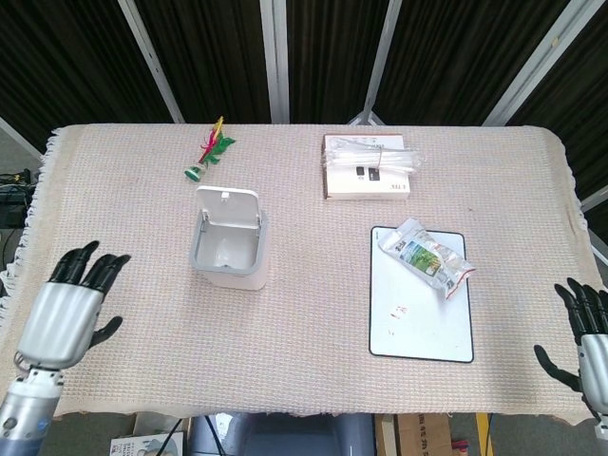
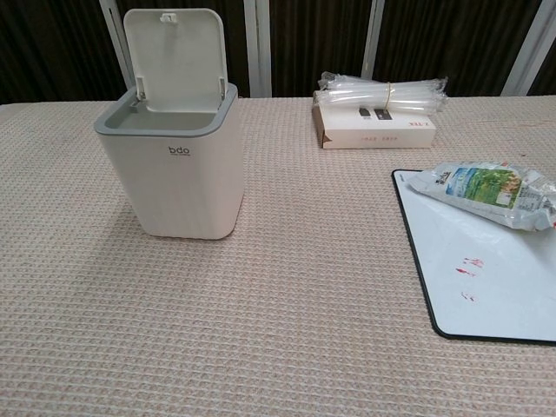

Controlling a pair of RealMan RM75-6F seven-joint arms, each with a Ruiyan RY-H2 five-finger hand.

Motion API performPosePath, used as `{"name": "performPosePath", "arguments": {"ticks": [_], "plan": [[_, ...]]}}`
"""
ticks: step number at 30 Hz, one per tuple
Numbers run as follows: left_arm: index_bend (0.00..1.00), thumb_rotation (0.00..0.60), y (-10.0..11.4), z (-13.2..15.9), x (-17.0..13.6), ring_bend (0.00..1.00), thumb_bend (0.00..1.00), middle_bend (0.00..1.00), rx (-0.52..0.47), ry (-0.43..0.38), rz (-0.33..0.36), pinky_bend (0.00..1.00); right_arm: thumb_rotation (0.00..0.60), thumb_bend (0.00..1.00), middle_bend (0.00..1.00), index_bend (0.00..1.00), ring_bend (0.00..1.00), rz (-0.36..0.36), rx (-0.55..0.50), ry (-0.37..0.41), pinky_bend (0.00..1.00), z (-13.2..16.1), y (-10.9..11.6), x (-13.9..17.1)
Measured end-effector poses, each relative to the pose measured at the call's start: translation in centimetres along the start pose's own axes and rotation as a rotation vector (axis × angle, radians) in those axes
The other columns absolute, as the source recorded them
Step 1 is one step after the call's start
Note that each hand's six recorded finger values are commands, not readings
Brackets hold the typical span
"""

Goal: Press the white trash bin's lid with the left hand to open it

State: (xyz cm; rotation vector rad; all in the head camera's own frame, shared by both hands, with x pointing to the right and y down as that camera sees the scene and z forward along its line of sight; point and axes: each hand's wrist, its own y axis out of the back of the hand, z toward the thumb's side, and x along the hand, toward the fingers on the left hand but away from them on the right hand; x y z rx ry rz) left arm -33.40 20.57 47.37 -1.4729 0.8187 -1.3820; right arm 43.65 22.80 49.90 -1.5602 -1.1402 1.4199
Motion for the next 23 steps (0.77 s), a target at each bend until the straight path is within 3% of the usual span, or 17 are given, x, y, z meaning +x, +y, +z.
{"name": "performPosePath", "arguments": {"ticks": [12, 23], "plan": [[0.21, 0.6, -3.4, -7.6, -7.3, 0.02, 0.13, 0.17, -0.176, 0.061, 0.009, 0.09, 0.6, 0.27, 0.06, 0.12, 0.0, 0.031, 0.01, 0.051, 0.0, 0.9, 0.1, 0.7], [0.21, 0.6, -4.7, -10.9, -9.0, 0.02, 0.13, 0.17, -0.229, 0.115, 0.05, 0.09, 0.6, 0.27, 0.06, 0.12, 0.0, 0.036, 0.016, 0.061, 0.0, 1.3, 0.0, 1.0]]}}
